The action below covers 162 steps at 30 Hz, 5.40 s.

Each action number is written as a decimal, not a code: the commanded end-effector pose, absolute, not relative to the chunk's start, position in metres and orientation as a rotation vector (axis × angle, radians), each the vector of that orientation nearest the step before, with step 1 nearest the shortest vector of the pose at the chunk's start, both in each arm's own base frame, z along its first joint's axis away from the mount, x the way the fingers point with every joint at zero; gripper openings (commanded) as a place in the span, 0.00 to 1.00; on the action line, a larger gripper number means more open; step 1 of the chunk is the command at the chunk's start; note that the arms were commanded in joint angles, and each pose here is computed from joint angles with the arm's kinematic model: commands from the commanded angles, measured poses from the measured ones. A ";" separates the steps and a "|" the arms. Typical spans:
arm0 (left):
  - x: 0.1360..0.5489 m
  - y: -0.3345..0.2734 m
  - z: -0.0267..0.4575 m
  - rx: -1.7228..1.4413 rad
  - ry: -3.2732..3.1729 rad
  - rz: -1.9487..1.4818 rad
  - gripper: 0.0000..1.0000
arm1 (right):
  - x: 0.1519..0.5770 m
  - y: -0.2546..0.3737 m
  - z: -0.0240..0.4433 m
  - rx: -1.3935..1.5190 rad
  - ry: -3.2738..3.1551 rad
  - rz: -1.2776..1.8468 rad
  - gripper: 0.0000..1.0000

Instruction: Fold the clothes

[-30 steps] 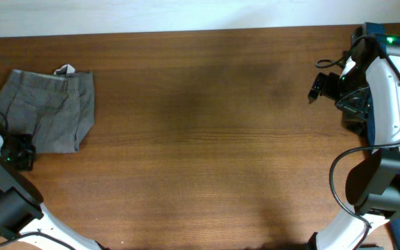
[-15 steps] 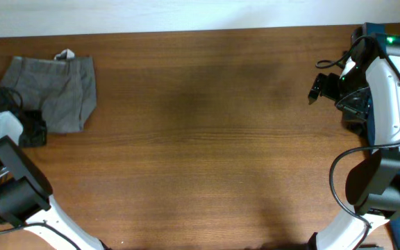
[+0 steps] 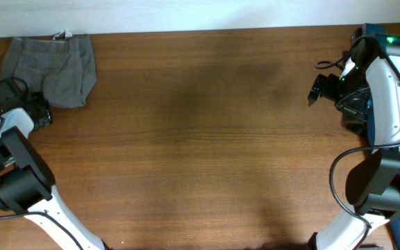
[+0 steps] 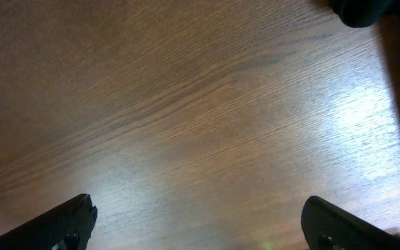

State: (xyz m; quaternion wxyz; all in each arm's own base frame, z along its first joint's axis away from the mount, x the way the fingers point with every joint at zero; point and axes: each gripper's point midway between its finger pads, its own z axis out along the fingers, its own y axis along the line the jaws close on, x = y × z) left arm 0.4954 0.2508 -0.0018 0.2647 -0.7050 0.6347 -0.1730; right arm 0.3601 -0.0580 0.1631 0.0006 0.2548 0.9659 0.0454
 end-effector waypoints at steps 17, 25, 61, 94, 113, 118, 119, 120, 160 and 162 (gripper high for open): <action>0.493 0.240 -0.050 -1.935 1.759 -0.355 0.00 | 0.357 -0.056 0.164 0.798 3.043 0.158 0.99; 0.484 0.237 -0.043 -1.897 1.882 -0.320 0.01 | 0.358 -0.056 0.164 0.797 3.040 0.157 0.99; 0.617 0.192 0.098 -0.493 1.896 0.183 0.01 | 0.353 -0.056 0.164 0.753 3.072 0.149 0.99; 0.613 0.228 0.217 -0.376 1.587 0.397 0.00 | 0.344 -0.054 0.165 0.745 3.109 0.146 0.99; 0.562 0.341 0.007 -0.577 1.815 0.521 0.01 | 0.340 -0.054 0.165 0.752 3.125 0.146 0.99; 0.570 0.343 0.042 -0.548 1.718 0.533 0.04 | 0.336 -0.053 0.165 0.756 3.140 0.146 0.99; 0.571 0.341 0.050 -0.544 1.706 0.532 0.04 | 0.336 -0.053 0.165 0.757 3.143 0.146 0.99; 0.573 0.340 0.060 -0.538 1.693 0.531 0.05 | 0.335 -0.053 0.165 0.758 3.146 0.145 0.99; 0.618 0.187 0.220 -0.217 1.694 0.219 0.95 | 0.337 -0.053 0.166 0.756 3.137 0.146 0.99; 0.605 0.172 0.259 -0.187 1.699 0.186 0.99 | 0.331 -0.052 0.168 0.762 3.157 0.146 0.99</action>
